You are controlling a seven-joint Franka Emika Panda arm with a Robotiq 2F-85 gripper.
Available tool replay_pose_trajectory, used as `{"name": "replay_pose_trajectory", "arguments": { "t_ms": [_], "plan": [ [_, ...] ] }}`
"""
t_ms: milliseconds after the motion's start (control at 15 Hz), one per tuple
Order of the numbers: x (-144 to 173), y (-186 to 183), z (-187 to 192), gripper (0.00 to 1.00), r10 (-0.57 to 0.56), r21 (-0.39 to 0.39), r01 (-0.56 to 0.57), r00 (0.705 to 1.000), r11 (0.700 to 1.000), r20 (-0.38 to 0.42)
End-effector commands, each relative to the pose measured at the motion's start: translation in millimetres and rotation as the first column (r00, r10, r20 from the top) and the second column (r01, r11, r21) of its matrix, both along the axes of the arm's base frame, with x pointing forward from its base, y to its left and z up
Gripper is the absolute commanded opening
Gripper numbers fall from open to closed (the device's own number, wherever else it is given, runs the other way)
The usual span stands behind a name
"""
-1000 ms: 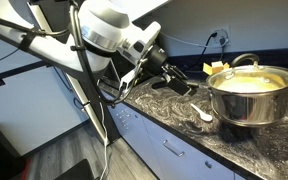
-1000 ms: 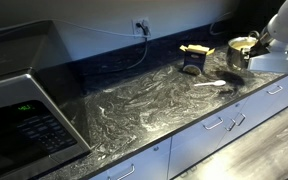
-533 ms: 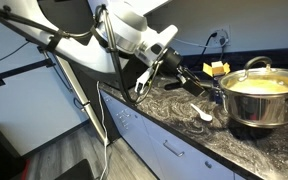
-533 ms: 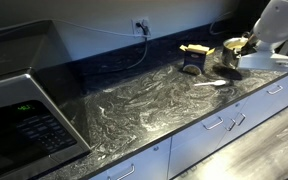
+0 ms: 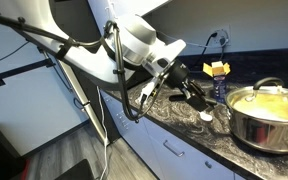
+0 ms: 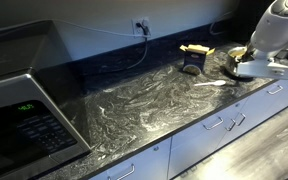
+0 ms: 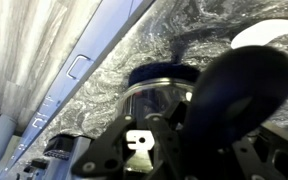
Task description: Cover the pot and move it to the right
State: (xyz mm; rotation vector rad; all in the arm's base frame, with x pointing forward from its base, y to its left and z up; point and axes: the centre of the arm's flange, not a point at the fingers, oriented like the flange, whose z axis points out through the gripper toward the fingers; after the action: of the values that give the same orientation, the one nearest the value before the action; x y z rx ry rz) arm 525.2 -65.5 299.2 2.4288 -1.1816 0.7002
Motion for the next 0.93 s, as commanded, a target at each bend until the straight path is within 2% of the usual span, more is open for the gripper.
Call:
{"name": "replay_pose_trajectory", "arguments": {
  "t_ms": [0, 333, 867],
  "plan": [
    [5.7, -24.8, 6.6, 0.03, -0.108, -0.013, 0.109, 0.993, 0.994, 0.051],
    [11.8, -44.9, 3.2, 0.03, -0.204, 0.022, 0.203, 0.973, 0.979, 0.105],
    [39.8, -57.0, -0.1, 0.03, -0.249, 0.029, 0.247, 0.959, 0.968, 0.133]
  ]
}}
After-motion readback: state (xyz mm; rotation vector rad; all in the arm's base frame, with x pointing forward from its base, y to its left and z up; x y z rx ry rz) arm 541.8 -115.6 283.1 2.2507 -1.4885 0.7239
